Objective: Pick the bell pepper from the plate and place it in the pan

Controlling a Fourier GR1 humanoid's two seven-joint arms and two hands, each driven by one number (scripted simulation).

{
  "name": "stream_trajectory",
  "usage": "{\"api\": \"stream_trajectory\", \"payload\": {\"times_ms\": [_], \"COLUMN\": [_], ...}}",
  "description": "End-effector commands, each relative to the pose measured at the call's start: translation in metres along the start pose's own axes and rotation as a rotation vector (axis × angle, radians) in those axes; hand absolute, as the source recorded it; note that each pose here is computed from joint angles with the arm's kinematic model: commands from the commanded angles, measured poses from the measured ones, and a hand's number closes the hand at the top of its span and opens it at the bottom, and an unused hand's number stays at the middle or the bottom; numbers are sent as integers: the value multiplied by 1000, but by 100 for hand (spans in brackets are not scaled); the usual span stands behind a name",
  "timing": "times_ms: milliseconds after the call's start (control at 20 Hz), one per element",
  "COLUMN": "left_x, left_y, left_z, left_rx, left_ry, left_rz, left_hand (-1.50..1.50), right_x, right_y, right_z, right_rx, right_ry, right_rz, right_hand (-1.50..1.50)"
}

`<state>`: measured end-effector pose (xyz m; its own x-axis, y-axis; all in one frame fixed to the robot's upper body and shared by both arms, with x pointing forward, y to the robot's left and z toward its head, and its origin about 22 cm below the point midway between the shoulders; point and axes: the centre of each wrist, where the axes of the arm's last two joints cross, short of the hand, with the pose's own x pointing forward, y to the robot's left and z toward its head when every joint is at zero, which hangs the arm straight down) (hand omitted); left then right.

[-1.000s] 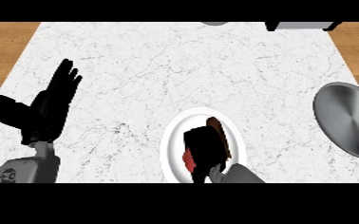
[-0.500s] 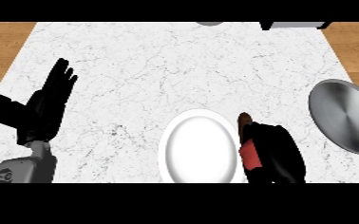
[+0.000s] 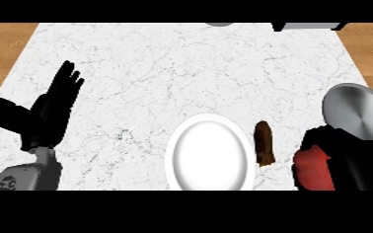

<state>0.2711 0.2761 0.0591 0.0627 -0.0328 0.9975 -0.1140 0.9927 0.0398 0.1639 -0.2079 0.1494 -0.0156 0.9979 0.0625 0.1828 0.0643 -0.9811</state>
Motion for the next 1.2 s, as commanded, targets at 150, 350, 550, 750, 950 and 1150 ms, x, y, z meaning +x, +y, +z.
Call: {"api": "stream_trajectory", "payload": {"times_ms": [150, 350, 550, 750, 950, 1150], "left_x": [-3, 24, 3, -1, 15, 13], "left_y": [7, 2, -11, 7, 10, -14], "left_z": [-4, -3, 3, -2, -6, -5], "left_rx": [3, -19, -26, -9, -22, -36], "left_ry": [-10, -3, -11, 0, -14, -15], "left_rz": [0, -2, 8, 2, -15, 0], "left_hand": [0, 0, 0, 0, 0, 0], "right_x": [-34, -69, -121, -181, -226, -267], "right_y": [-49, -40, -44, -37, -19, 16], "right_z": [-15, -22, -54, -54, -65, -67], "right_rx": [-115, -152, -175, -216, -221, -185], "right_ry": [104, 179, 254, 272, 314, 274], "right_rz": [-78, -83, -150, -167, -191, -171], "right_hand": [150, 150, 150, 150, 150, 150]}}
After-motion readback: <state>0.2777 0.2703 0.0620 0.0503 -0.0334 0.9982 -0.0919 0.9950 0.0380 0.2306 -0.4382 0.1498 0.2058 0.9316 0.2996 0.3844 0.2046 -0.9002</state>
